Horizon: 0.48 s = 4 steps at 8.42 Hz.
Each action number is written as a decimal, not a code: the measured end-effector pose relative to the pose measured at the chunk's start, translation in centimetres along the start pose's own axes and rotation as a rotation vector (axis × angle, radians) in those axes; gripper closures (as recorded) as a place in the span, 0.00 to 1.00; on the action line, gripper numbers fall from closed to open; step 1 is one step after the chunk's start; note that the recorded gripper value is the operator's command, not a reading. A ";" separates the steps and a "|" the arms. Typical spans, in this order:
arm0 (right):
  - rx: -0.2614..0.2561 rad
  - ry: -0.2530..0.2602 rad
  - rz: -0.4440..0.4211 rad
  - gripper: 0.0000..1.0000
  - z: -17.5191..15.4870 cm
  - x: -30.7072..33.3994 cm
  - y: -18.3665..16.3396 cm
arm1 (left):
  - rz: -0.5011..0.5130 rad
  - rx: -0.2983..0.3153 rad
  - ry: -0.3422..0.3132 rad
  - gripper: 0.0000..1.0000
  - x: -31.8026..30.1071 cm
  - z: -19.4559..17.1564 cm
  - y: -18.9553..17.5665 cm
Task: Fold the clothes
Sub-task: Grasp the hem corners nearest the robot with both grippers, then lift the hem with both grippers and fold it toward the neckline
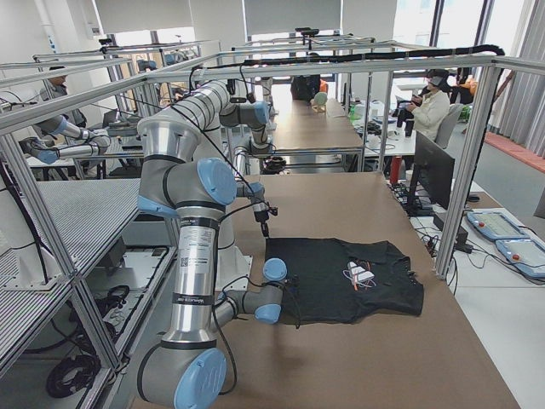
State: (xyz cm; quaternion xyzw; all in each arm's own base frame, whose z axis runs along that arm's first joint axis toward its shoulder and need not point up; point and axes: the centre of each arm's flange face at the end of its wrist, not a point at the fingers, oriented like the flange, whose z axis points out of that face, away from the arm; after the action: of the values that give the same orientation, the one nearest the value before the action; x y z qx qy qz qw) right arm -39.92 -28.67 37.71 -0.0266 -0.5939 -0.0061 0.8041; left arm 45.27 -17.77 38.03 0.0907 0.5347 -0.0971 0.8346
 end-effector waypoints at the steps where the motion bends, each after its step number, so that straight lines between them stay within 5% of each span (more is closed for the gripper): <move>1: -0.020 -0.021 -0.002 1.00 -1.3 -0.3 -0.5 | -0.002 -0.032 0.030 1.00 1.0 -1.0 -0.5; 4: -0.115 -0.158 -0.031 1.00 -9.6 0.5 -2.0 | 0.071 -0.164 0.251 1.00 4.0 -5.4 -3.8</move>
State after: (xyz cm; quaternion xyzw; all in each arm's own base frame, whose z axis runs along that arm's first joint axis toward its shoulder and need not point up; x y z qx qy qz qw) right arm -30.70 -31.18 35.40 -0.0639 -0.6543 -0.0505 0.7518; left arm 41.22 -20.36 31.95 0.0527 0.6374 -0.0113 0.7686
